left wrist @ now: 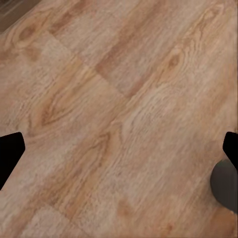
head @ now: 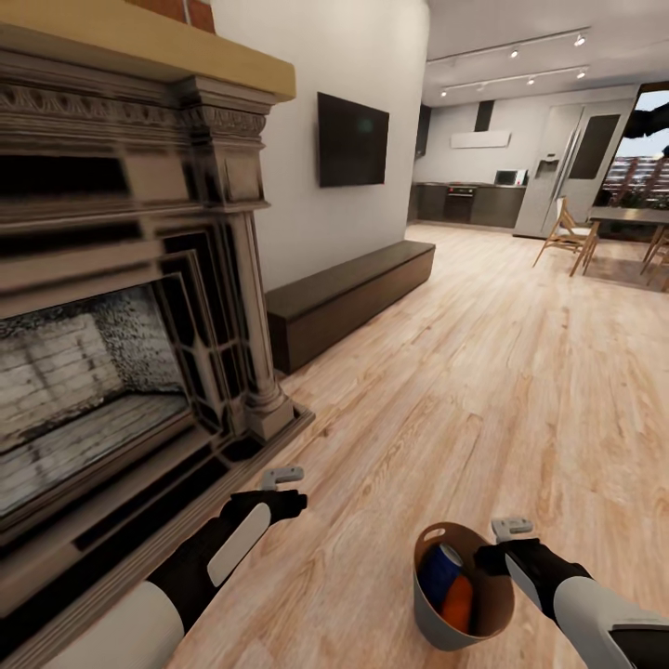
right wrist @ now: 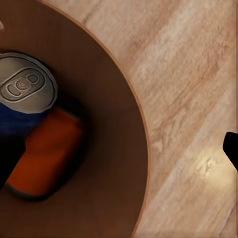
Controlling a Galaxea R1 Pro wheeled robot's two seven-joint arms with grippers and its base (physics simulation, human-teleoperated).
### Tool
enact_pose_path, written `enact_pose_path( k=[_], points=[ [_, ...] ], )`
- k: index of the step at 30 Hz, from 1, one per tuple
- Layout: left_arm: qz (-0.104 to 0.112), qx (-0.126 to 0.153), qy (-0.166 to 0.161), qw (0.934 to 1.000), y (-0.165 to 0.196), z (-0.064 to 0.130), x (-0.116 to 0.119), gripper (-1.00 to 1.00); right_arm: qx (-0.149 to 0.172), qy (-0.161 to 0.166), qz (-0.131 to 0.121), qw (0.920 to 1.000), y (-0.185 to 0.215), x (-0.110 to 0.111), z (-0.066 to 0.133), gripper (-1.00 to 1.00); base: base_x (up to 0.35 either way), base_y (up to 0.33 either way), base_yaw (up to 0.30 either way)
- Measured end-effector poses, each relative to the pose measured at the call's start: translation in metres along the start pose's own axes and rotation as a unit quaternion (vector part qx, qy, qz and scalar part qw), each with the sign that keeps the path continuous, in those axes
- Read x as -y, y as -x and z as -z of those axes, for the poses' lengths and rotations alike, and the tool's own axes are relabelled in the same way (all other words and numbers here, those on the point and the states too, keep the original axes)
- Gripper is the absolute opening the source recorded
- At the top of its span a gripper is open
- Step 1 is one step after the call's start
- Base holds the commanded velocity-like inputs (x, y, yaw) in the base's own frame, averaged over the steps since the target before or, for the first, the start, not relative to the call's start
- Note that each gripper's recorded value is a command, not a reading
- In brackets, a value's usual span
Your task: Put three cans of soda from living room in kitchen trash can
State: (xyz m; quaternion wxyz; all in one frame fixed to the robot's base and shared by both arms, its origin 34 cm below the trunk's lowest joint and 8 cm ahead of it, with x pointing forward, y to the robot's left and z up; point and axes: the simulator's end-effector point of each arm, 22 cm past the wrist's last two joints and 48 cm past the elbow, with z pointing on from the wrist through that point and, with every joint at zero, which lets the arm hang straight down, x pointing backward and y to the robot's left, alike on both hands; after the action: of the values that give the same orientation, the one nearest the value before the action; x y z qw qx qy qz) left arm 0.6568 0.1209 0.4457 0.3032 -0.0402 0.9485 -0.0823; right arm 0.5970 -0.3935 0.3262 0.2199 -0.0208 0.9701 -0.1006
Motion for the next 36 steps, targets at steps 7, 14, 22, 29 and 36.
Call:
enact_pose_path(
  k=[7,14,22,29,36],
  points=[
    [-0.001,0.0,-0.016,0.9999,0.011,0.01,0.009,1.0,0.001,0.0,0.0,1.0,0.01,0.003,0.012,1.0,0.0,0.0,0.0],
    [-0.002,0.0,-0.017,0.9998,0.022,0.02,0.013,1.0,0.023,0.001,0.0,0.9997,0.03,0.004,0.024,1.0,0.0,0.0,0.0],
    [-0.002,0.0,-0.02,0.9998,0.035,0.032,0.017,1.0,0.038,0.002,0.001,0.9993,0.047,0.005,0.038,1.0,0.0,0.0,0.0],
    [-0.002,0.0,-0.02,0.9998,0.046,0.042,0.02,1.0,0.039,0.003,0.001,0.9992,0.057,0.007,0.05,1.0,0.0,0.0,0.0],
    [0.005,0.015,-0.021,0.9997,0.063,0.052,0.023,1.0,0.037,0.003,0.001,0.9993,0.06,0.01,0.061,1.0,0.0,0.0,0.0]
  ],
)
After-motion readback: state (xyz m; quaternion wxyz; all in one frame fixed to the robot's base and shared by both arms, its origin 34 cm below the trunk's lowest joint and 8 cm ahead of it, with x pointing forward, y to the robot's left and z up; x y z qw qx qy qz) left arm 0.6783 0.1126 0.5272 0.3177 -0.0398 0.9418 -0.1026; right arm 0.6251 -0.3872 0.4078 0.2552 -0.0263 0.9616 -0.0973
